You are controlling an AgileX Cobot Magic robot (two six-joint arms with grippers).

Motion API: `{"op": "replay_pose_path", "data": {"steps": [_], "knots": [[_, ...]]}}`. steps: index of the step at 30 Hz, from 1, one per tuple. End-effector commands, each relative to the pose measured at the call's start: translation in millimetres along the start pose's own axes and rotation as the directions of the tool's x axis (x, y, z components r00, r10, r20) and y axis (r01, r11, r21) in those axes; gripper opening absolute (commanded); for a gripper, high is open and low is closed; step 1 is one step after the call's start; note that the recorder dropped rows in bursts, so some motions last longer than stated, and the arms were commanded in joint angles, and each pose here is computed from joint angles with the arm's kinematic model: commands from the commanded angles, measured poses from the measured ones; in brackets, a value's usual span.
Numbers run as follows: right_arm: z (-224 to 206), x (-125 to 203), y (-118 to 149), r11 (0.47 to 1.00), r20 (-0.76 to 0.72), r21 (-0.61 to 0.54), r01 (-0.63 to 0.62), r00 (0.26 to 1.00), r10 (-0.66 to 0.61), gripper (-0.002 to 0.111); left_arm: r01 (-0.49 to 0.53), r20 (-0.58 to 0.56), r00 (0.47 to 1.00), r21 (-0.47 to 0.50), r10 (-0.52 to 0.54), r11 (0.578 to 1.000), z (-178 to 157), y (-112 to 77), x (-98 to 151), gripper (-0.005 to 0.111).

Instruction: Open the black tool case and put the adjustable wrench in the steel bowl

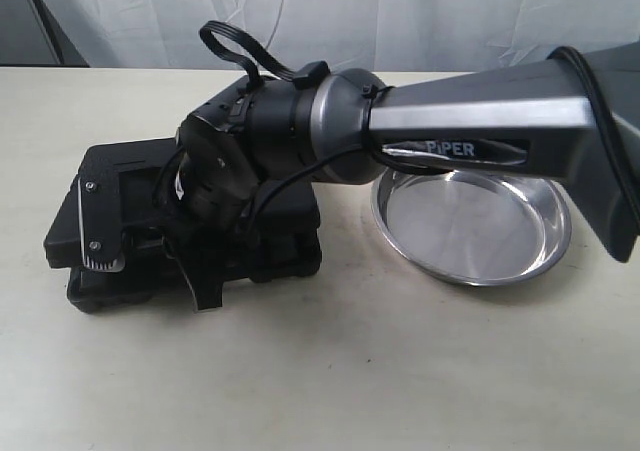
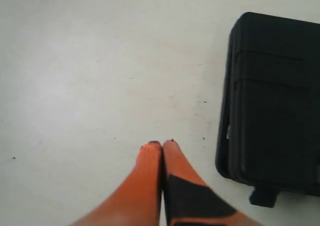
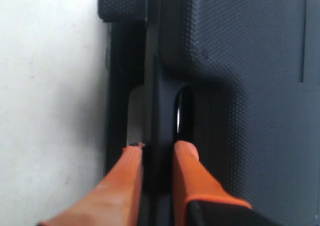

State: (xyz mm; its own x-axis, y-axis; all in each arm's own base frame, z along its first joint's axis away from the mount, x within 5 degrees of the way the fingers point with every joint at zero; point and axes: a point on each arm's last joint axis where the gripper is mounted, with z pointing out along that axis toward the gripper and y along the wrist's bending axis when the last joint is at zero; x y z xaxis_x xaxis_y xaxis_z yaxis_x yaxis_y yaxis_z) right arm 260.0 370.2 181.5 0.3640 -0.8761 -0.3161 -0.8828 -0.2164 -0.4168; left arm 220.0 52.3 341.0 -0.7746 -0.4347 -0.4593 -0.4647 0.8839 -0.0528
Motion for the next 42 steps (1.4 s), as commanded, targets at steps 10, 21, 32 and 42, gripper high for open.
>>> {"op": "replay_pose_path", "data": {"steps": [10,21,32,42], "knots": [[-9.8,-4.8,-8.3,0.998,0.038,0.063,0.008,0.999,-0.010,-0.001,0.082,-0.323,0.945,0.409,0.060,0.909,79.4,-0.9,-14.6,0.000],[-9.7,-4.7,-8.2,0.998,0.037,0.061,0.008,0.999,-0.010,-0.001,0.233,-0.530,0.848,0.321,-0.030,0.918,147.8,18.4,8.2,0.000],[-9.8,-4.8,-8.3,0.998,0.038,0.063,0.008,0.999,-0.010,-0.001,0.320,-0.620,0.783,0.330,-0.051,0.888,187.5,15.3,30.6,0.000],[-9.8,-4.8,-8.3,0.998,0.038,0.063,0.008,0.999,-0.010,-0.001,0.369,-0.648,0.761,0.386,-0.036,0.845,204.9,9.4,35.4,0.000]]}}
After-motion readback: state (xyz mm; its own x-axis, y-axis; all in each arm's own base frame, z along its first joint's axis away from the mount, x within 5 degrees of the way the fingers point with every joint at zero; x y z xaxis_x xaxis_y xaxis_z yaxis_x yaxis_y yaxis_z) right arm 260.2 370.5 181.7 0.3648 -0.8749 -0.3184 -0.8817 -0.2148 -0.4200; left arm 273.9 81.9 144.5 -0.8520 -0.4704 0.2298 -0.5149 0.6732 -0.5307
